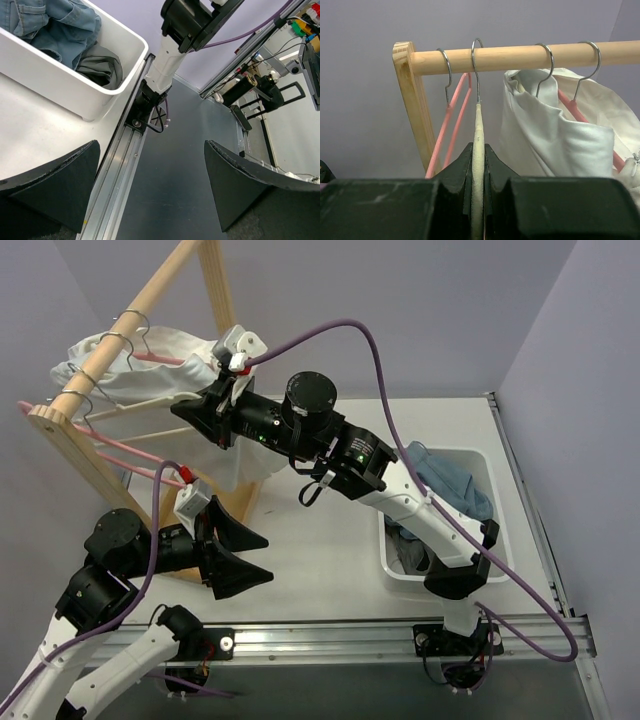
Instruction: Remove the skirt from the hanger
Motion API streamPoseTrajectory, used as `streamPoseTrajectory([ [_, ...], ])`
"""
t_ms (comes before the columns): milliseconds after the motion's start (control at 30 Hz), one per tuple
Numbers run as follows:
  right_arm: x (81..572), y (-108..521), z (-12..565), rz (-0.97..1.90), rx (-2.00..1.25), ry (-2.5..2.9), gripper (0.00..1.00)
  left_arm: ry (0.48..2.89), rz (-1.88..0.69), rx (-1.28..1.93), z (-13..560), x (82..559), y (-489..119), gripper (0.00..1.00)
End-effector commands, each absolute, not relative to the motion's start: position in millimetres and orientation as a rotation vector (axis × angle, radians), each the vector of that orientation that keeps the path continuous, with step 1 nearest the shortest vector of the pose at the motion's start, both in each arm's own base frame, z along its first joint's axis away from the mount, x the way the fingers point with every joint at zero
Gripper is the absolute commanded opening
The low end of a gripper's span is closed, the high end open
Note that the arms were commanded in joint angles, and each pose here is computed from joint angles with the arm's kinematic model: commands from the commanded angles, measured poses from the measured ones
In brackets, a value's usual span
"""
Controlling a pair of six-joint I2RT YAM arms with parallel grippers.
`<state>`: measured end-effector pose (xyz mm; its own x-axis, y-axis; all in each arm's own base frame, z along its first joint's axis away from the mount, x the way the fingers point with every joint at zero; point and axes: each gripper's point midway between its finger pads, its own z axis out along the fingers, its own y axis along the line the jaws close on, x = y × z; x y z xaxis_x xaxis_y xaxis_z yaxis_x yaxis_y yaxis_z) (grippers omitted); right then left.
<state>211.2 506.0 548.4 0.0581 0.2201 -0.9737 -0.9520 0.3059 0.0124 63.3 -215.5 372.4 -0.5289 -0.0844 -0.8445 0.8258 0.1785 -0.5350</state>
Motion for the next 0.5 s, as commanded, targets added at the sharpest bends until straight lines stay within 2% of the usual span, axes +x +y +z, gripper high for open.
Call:
streamPoseTrajectory([
  [0, 197, 489, 590, 1.138, -0.754, 1.044, 0.0, 1.631, -1.453, 0.751, 377, 60, -215, 0.94],
  [33, 195, 488, 589, 1.151, -0.751, 1.055, 0.05, 1.631, -1.454, 0.752, 377, 60, -215, 0.94],
  [67, 196, 487, 588, 1.15, -0.747, 1.062, 0.18, 1.631, -1.455, 0.754, 377, 60, -215, 0.94],
  [100, 194, 483, 592, 1.153, -0.731, 1.063, 0.47, 1.632, -1.457, 0.756, 376, 60, -216, 0.94],
  [167, 201, 478, 591, 1.142, -0.684, 1.09, 0.72, 1.636, -1.463, 0.758, 373, 61, -217, 0.94],
  [233, 201, 469, 599, 1.131, -0.656, 1.083, 0.82, 1.634, -1.468, 0.758, 373, 60, -217, 0.94],
  [300, 210, 460, 606, 1.097, -0.605, 1.087, 0.88, 1.634, -1.474, 0.761, 371, 59, -217, 0.94],
  [467, 237, 447, 610, 1.084, -0.566, 1.091, 0.87, 1.625, -1.488, 0.768, 371, 58, -219, 0.94],
])
